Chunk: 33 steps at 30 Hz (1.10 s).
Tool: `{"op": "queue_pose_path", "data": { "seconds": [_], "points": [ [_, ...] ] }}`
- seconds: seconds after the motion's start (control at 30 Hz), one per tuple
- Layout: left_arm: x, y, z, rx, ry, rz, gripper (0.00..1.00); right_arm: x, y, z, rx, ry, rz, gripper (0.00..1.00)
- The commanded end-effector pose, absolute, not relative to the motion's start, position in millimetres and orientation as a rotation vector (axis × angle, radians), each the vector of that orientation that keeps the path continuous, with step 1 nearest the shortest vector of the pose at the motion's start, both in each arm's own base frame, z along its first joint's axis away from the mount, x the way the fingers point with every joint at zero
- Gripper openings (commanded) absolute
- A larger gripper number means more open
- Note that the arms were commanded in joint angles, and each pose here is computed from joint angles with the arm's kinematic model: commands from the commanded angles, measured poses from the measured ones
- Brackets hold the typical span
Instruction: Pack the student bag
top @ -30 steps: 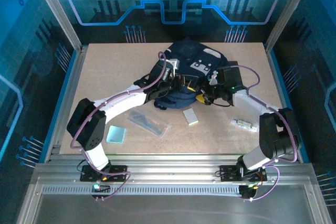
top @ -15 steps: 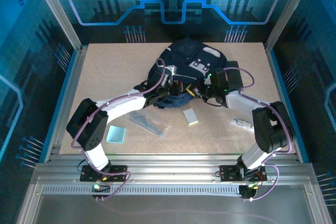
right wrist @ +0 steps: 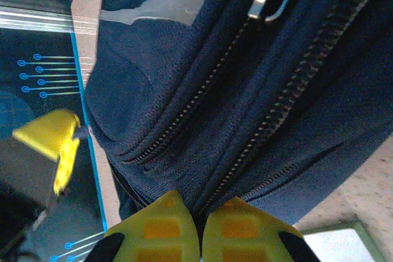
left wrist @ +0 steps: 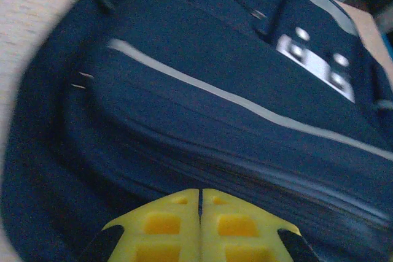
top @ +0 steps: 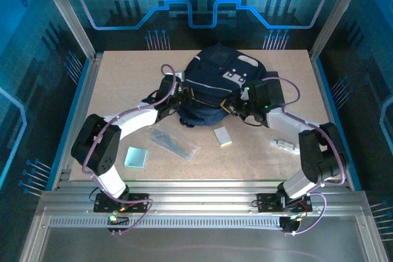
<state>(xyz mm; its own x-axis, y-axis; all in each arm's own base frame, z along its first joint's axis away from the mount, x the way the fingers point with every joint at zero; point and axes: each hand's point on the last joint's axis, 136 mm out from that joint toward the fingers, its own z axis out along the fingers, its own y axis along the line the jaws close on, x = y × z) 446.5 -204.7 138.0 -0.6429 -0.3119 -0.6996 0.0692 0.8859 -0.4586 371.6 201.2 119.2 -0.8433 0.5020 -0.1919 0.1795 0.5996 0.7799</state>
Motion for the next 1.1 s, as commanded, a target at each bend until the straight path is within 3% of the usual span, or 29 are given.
{"op": "queue_pose_path", "data": {
  "seconds": [0.0, 0.13, 0.23, 0.47, 0.67, 0.87, 0.93, 1.03, 1.07],
  "points": [
    [480.1, -154.1, 147.6, -0.294, 2.033, -0.387, 0.0, 361.0, 182.2, 115.1, 0.504, 2.455, 1.024, 0.0],
    [495.3, -125.8, 139.3, -0.388, 1.986, -0.363, 0.0, 356.4, 189.9, 118.1, 0.365, 2.492, 1.053, 0.0],
    [492.8, -133.2, 159.0, -0.349, 1.942, -0.418, 0.0, 354.9, 193.2, 118.8, 0.236, 2.568, 1.028, 0.0],
    [441.0, -136.2, 201.7, -0.329, 1.866, -0.451, 0.0, 371.7, 166.5, 119.4, 0.213, 2.585, 0.953, 0.0],
    [398.2, -172.1, 217.3, -0.241, 1.872, -0.526, 0.0, 390.6, 146.2, 123.1, 0.277, 2.553, 0.931, 0.0],
    [393.2, -225.0, 220.0, -0.119, 1.911, -0.699, 0.0, 430.6, 109.3, 113.1, 0.413, 2.527, 0.853, 0.03],
    [397.0, -243.7, 221.7, -0.065, 1.917, -0.759, 0.0, 440.6, 103.0, 115.6, 0.456, 2.511, 0.88, 0.12],
    [403.9, -266.3, 222.6, 0.004, 1.932, -0.835, 0.0, 439.1, 98.0, 130.3, 0.473, 2.474, 0.887, 0.44],
    [404.8, -273.6, 223.3, 0.025, 1.936, -0.86, 0.0, 435.0, 96.9, 135.3, 0.476, 2.467, 0.88, 0.5]
  ]
}}
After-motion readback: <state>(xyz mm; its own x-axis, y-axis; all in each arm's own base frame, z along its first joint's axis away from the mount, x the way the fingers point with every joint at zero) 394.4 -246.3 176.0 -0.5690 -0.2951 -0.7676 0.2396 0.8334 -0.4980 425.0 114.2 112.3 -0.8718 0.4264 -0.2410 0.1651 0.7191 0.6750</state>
